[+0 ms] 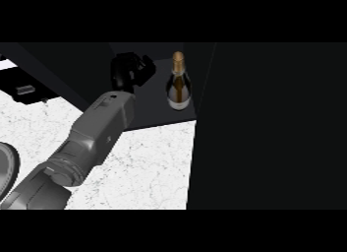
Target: Pick up the wine, place it into the cabinet and close the cabinet
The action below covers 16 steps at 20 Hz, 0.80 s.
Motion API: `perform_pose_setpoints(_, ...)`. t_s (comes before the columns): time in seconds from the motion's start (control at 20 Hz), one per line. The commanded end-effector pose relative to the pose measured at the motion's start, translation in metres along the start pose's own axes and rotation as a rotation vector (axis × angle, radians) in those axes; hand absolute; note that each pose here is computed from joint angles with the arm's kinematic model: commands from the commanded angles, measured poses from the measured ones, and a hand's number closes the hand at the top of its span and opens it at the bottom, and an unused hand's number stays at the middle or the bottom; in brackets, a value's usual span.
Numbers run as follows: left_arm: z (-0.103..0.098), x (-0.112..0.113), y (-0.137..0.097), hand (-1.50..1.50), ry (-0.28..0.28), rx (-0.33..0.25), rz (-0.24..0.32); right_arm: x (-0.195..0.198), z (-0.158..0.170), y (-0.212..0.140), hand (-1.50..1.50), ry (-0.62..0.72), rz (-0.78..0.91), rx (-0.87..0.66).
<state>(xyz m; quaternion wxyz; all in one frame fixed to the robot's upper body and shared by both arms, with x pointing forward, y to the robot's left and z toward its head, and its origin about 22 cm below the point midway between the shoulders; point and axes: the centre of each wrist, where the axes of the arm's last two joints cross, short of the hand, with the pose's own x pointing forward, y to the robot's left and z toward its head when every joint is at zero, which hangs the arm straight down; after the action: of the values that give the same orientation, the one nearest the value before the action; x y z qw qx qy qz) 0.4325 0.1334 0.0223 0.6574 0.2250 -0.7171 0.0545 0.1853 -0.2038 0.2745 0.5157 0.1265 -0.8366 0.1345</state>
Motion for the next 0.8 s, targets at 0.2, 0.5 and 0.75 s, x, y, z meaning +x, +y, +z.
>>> perform_pose_setpoints(0.2,-0.006,-0.021,0.027,1.50,0.002,0.078,-0.159,0.001,0.003,0.001,-1.50,-0.010,-0.017,0.015)
perform_pose_setpoints(0.5,-0.007,-0.035,0.044,1.50,-0.003,0.065,-0.236,0.006,0.004,0.005,-1.50,-0.024,-0.008,0.033)
perform_pose_setpoints(0.75,-0.008,-0.034,0.043,-1.50,0.021,0.041,-0.199,0.005,0.009,0.004,-1.50,-0.019,-0.012,0.046)
